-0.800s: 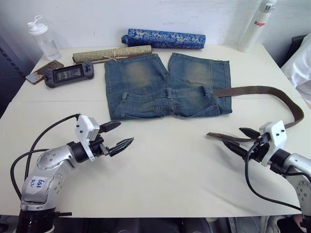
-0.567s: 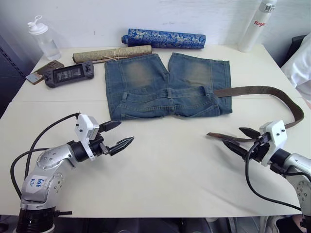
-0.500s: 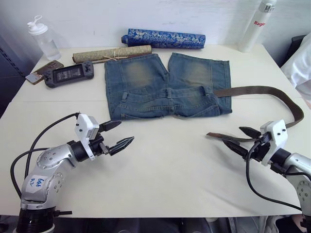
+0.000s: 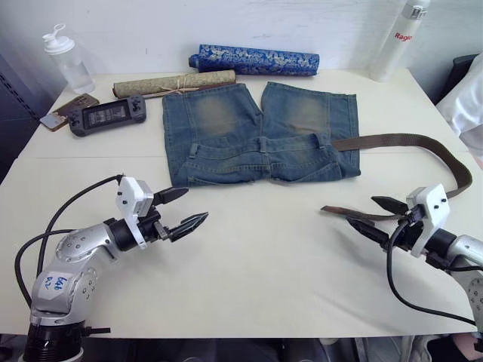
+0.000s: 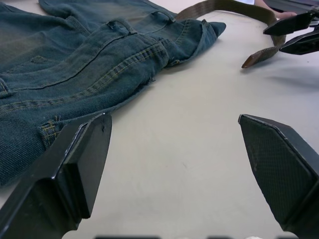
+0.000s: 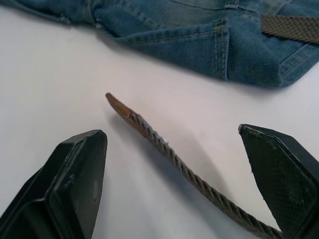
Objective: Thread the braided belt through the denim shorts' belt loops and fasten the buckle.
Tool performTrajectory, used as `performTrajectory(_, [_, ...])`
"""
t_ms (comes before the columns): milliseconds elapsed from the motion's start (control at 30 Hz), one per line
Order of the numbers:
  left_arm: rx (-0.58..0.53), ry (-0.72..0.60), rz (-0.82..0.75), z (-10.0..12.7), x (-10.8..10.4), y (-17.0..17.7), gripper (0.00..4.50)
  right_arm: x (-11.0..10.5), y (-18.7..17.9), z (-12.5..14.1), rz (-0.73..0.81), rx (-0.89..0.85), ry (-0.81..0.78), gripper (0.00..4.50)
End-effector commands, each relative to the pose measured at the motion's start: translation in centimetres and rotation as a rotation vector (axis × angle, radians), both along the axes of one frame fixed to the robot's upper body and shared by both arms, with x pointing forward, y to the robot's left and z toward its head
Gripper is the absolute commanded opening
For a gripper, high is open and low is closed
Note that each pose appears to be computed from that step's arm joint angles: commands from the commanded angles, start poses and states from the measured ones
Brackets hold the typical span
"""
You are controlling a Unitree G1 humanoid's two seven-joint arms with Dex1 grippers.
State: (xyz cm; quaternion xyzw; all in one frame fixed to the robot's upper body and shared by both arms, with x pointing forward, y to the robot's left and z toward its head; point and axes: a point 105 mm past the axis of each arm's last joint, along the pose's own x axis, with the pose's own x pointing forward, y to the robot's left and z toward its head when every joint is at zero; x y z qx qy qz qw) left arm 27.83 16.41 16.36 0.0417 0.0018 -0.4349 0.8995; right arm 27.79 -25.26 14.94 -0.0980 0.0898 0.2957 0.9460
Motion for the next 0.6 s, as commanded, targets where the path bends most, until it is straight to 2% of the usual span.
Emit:
performTrajectory(33, [0.009,-0.039,-0.066,1.3,-0.7,-0.8,4.42,0.0,-0.4,0.9,0.042,-0.076,0.004,4.50])
performTrajectory(233, [0.082,-0.017,-0.204,1.0,-2.1,-2.0,4.42,1.6,-1.3,0.5,0.113,-0.311,0.193,4.50])
performTrajectory(533, [0.077,-0.015,-0.234,1.0,-2.5,-2.7,4.42,4.0,-2.0,-0.6,0.163,-0.458,0.313,4.50])
performTrajectory(600, [0.074,-0.014,-0.229,1.0,-2.6,-2.8,4.50,4.2,-1.8,-1.5,0.190,-0.474,0.343,3.89])
